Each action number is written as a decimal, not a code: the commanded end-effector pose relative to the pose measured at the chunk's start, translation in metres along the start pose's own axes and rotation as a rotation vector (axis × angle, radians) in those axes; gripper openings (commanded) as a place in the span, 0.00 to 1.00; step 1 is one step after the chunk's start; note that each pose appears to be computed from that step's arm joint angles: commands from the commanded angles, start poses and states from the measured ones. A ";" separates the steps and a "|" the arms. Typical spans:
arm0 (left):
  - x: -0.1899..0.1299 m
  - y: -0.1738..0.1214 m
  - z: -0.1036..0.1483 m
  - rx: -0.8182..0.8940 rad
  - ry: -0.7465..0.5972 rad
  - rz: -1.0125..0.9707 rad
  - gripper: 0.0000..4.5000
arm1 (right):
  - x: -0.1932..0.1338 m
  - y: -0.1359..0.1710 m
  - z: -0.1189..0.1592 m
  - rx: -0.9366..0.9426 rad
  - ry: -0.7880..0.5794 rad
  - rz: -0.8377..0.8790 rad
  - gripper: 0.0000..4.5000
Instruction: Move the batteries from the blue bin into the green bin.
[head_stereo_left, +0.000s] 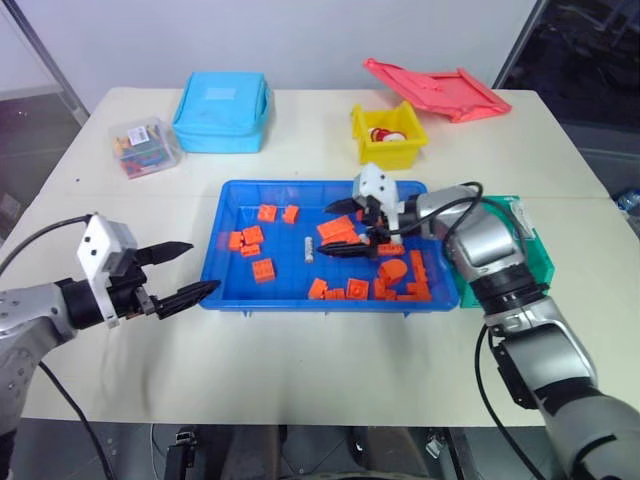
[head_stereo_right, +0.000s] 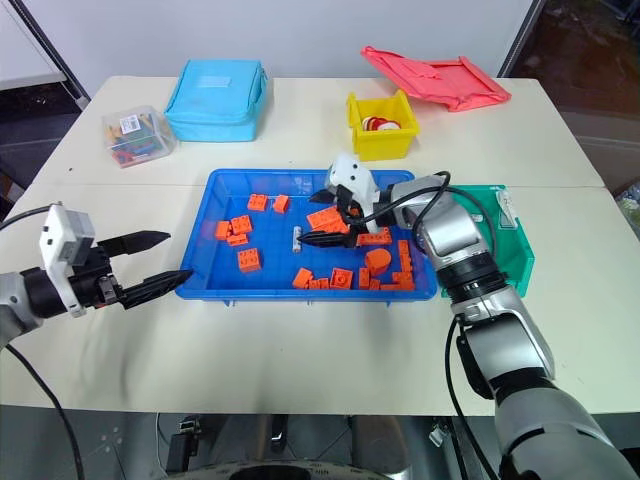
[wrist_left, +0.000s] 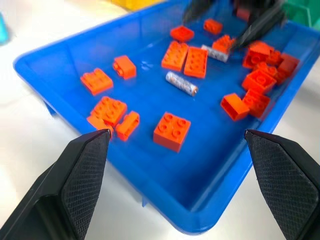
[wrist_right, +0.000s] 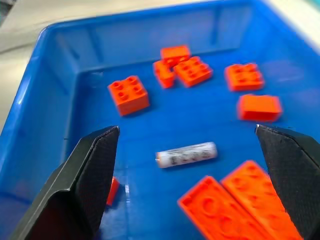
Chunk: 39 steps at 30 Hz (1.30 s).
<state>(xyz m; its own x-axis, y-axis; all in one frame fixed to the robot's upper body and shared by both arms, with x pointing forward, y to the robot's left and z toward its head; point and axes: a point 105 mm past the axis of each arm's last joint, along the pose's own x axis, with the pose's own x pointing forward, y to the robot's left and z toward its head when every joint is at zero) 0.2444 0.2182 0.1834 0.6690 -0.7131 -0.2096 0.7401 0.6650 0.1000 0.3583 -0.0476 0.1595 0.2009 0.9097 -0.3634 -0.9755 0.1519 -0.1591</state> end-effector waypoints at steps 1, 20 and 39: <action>-0.004 -0.005 0.011 0.024 -0.037 0.025 1.00 | 0.014 0.002 0.003 -0.042 -0.002 0.043 0.99; -0.001 -0.014 0.015 0.017 -0.074 0.067 1.00 | 0.048 -0.017 -0.035 -0.039 0.114 0.006 0.99; 0.003 -0.012 0.018 0.023 -0.099 0.073 1.00 | 0.043 -0.024 -0.027 -0.068 0.099 -0.011 0.50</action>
<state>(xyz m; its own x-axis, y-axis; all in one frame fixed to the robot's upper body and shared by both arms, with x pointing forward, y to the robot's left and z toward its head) 0.2397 0.2092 0.1926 0.7333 -0.6672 -0.1306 0.6795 0.7257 0.1079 0.3904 -0.0271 0.1092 0.2179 0.8537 -0.4731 -0.9713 0.1423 -0.1906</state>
